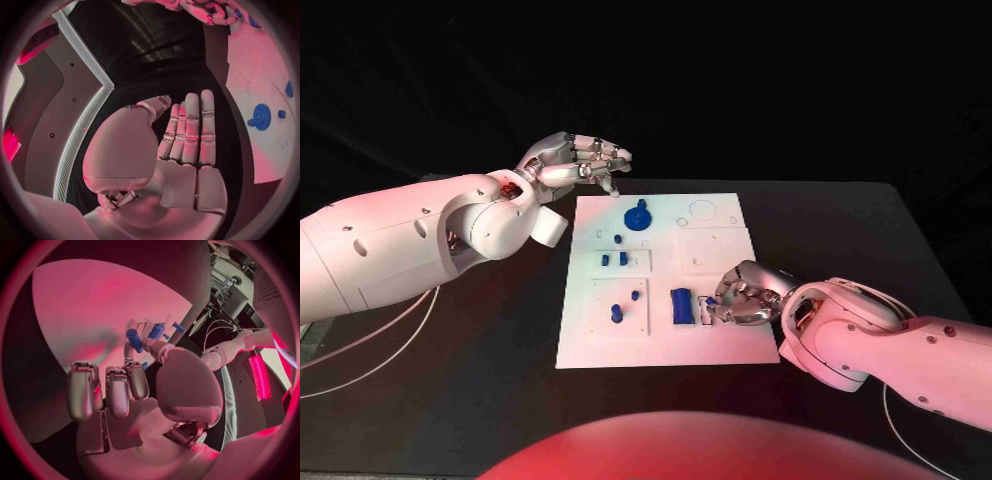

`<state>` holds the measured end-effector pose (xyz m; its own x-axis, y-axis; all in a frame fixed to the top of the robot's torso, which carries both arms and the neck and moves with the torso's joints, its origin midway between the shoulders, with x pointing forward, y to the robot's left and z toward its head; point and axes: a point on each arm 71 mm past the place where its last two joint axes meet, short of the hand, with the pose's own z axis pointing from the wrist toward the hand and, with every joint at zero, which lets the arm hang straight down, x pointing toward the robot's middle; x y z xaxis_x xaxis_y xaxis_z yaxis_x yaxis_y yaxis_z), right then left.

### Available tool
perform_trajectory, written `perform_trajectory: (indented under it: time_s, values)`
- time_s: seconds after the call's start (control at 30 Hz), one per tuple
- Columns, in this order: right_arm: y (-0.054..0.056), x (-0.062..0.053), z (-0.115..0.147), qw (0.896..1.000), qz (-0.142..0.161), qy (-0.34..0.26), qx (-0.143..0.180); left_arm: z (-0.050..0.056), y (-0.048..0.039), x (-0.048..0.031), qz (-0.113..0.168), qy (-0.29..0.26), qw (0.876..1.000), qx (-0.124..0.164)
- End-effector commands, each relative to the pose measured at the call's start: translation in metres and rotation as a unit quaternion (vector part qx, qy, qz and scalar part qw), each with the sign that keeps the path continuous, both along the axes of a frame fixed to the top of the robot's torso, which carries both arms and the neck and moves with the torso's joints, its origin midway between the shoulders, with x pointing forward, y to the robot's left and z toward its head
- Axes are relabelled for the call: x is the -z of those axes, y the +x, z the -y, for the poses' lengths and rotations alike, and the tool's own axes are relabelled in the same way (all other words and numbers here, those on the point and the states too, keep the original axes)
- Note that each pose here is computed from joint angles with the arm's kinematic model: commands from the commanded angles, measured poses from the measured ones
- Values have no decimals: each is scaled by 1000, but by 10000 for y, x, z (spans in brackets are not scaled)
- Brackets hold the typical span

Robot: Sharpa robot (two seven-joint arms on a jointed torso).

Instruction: Assemble the parts on the task board

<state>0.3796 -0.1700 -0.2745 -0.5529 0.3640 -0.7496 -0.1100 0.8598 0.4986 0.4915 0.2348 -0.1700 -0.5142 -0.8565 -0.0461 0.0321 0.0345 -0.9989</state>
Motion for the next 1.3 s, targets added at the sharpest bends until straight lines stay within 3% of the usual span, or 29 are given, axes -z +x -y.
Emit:
perform_trajectory:
  time_s: [0.03, 0.73, 1.3]
  values:
    - [3, 46, 1, 1000, -19, -13, -2, 29, -9, -9, 2, -4, 1000, 9]
    - [45, 72, -120, 1000, -2, -18, -10, 37, -9, -9, 1, -4, 1000, 11]
    - [70, 106, -113, 999, -9, -34, -14, 38, -10, -9, 1, -4, 1000, 11]
